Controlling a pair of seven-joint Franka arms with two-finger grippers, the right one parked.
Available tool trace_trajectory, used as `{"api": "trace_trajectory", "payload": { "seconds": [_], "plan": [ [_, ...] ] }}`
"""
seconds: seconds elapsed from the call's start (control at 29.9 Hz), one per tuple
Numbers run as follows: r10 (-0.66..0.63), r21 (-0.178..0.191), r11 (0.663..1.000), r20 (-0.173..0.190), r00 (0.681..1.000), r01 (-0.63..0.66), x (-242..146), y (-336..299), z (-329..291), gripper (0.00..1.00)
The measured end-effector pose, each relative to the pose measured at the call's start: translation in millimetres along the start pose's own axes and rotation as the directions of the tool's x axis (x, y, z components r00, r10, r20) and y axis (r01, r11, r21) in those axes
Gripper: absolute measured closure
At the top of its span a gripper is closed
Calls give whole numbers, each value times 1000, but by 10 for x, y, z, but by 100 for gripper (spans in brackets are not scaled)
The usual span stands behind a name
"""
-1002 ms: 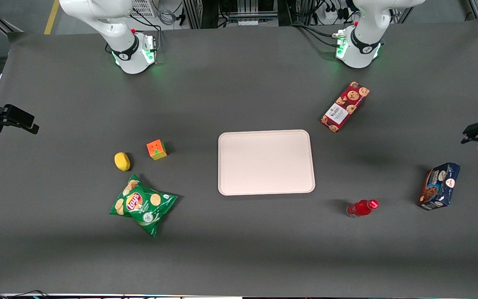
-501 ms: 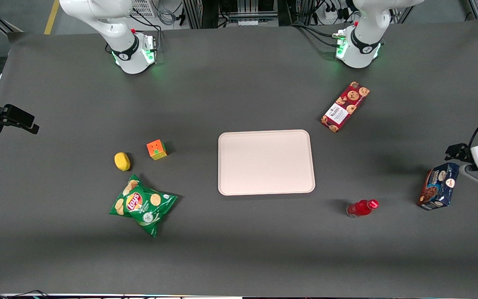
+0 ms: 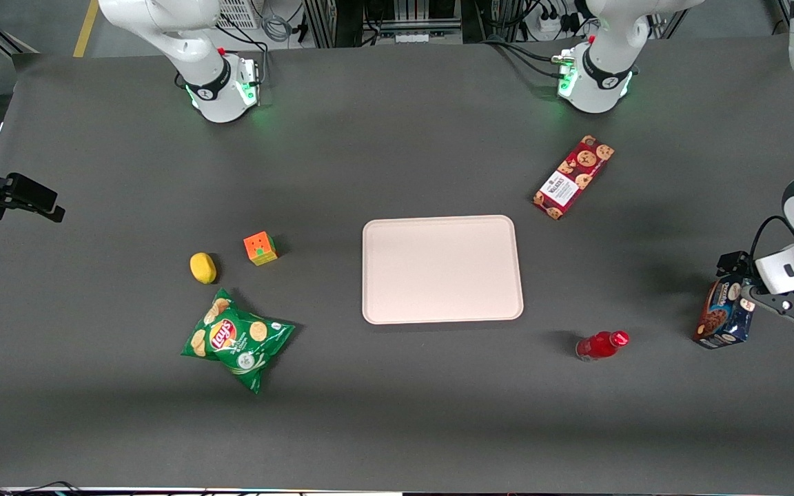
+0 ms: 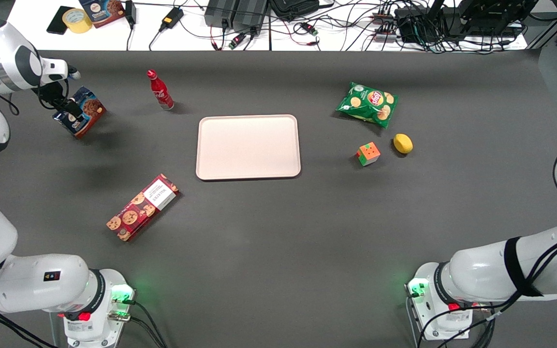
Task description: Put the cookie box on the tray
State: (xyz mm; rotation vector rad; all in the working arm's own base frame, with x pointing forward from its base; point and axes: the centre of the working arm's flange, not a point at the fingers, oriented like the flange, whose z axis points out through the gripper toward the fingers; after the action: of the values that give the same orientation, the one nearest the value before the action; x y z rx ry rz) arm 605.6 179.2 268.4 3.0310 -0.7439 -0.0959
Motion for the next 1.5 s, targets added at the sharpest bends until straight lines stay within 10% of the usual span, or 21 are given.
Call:
{"api": "trace_trajectory", "payload": {
  "seconds": [0.63,1.17,1.5],
  "plan": [
    [-40,32,999,-53,998,41,66,-66,217,3],
    [-98,37,994,-68,993,101,98,-89,161,80],
    [-88,-2,996,-46,995,88,303,-159,-610,83]
  ]
}}
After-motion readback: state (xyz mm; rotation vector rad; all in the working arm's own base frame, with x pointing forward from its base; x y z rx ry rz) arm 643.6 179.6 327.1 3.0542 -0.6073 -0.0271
